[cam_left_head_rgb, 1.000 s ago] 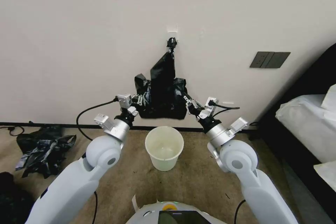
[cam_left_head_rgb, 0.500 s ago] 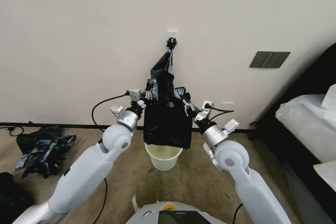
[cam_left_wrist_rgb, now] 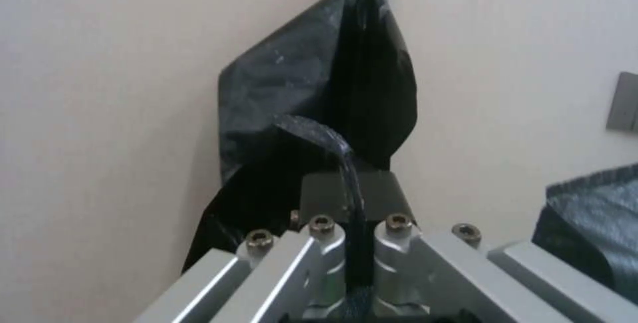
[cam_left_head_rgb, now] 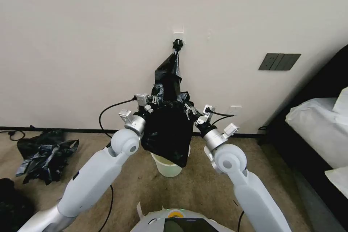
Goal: Place a trash bag onto the trash bin.
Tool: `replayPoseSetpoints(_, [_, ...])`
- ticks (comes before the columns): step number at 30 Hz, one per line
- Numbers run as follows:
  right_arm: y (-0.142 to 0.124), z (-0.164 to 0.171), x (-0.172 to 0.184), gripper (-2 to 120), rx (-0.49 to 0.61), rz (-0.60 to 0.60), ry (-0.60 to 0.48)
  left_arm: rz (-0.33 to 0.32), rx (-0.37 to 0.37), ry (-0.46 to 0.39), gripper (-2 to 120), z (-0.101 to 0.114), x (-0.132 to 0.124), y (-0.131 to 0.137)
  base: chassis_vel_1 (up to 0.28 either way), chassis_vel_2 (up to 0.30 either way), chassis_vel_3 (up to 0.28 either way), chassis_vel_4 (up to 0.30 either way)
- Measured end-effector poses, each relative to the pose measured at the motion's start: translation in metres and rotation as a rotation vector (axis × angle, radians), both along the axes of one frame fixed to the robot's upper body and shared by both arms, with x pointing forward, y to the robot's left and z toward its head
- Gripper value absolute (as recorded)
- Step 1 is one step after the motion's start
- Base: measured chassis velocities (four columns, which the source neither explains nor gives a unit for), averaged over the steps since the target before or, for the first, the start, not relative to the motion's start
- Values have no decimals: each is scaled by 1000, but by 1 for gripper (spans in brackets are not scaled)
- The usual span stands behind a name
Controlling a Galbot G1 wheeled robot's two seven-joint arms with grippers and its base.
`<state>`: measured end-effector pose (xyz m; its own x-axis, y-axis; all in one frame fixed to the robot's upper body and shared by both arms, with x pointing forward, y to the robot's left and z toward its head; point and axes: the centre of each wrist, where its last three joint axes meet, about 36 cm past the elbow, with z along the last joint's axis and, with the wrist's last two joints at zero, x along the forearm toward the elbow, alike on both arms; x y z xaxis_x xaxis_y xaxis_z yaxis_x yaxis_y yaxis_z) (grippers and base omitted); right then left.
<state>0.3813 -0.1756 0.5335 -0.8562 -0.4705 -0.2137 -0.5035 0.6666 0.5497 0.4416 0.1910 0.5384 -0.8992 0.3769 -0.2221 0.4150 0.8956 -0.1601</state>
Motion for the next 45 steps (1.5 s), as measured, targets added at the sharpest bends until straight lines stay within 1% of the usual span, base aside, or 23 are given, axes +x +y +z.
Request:
replayPoseSetpoints(4, [1,-2,5,0,8,-8,2,-6,-9,5,0,-2,4,-6,0,0,0,0])
replayPoseSetpoints(6, [3,-9,7,0,22,-18,20,2,-10,11,0,-9,5,-8,0,0,0,0])
replayPoseSetpoints(7, [3,-9,7,0,22,-18,20,2,-10,11,0,-9,5,-8,0,0,0,0])
replayPoseSetpoints(9, [6,-18,8,0,28,-32,39,9,-7,21,0,-18,3,-8,0,0,0,0])
replayPoseSetpoints(12, [8,-23,9,0,32,-37,47,15,-7,26,0,-23,2,-6,0,0,0,0])
replayPoseSetpoints(14, [11,-31,7,0,35,-46,62,28,-19,44,0,-33,-2,-6,0,0,0,0])
replayPoseSetpoints(15, [11,-31,7,0,35,-46,62,28,-19,44,0,-33,-2,-6,0,0,0,0])
replayPoseSetpoints(16, [11,-34,6,0,34,-49,68,32,-25,55,0,-38,-5,-7,0,0,0,0])
replayPoseSetpoints(18, [9,-49,-1,0,20,-65,93,48,-42,107,0,-62,-18,-10,0,0,0,0])
replayPoseSetpoints(19, [8,-54,-4,0,13,-71,102,51,-44,124,0,-69,-23,-12,0,0,0,0])
replayPoseSetpoints(20, [8,-54,-4,0,13,-71,102,51,-44,124,0,-69,-23,-12,0,0,0,0])
replayPoseSetpoints(21, [6,-62,-11,0,1,-82,120,58,-44,158,0,-84,-36,-14,0,0,0,0])
replayPoseSetpoints(24, [6,-78,-25,0,-19,-96,155,64,-39,195,0,-102,-55,-17,0,0,0,0])
replayPoseSetpoints(25, [6,-78,-25,0,-19,-96,155,64,-39,195,0,-102,-55,-17,0,0,0,0])
replayPoseSetpoints(27, [7,-92,-37,0,-35,-108,188,77,-37,210,0,-110,-66,-16,0,0,0,0])
replayPoseSetpoints(29, [8,-99,-45,0,-42,-118,213,87,-37,227,0,-114,-74,-15,0,0,0,0])
replayPoseSetpoints(30, [8,-99,-45,0,-42,-118,213,87,-37,227,0,-114,-74,-15,0,0,0,0])
replayPoseSetpoints(31, [11,-105,-55,0,-50,-133,245,100,-32,240,0,-118,-83,-13,0,0,0,0])
replayPoseSetpoints(34, [13,-110,-70,0,-69,-151,282,113,-22,260,0,-125,-99,-12,0,0,0,0])
replayPoseSetpoints(36, [14,-111,-75,0,-74,-156,294,117,-19,267,0,-128,-103,-12,0,0,0,0])
replayPoseSetpoints(40, [15,-115,-97,0,-93,-175,354,150,-9,332,0,-148,-126,-19,0,0,0,0])
replayPoseSetpoints(45, [16,-118,-108,0,-101,-183,395,156,-4,362,0,-156,-138,-23,0,0,0,0])
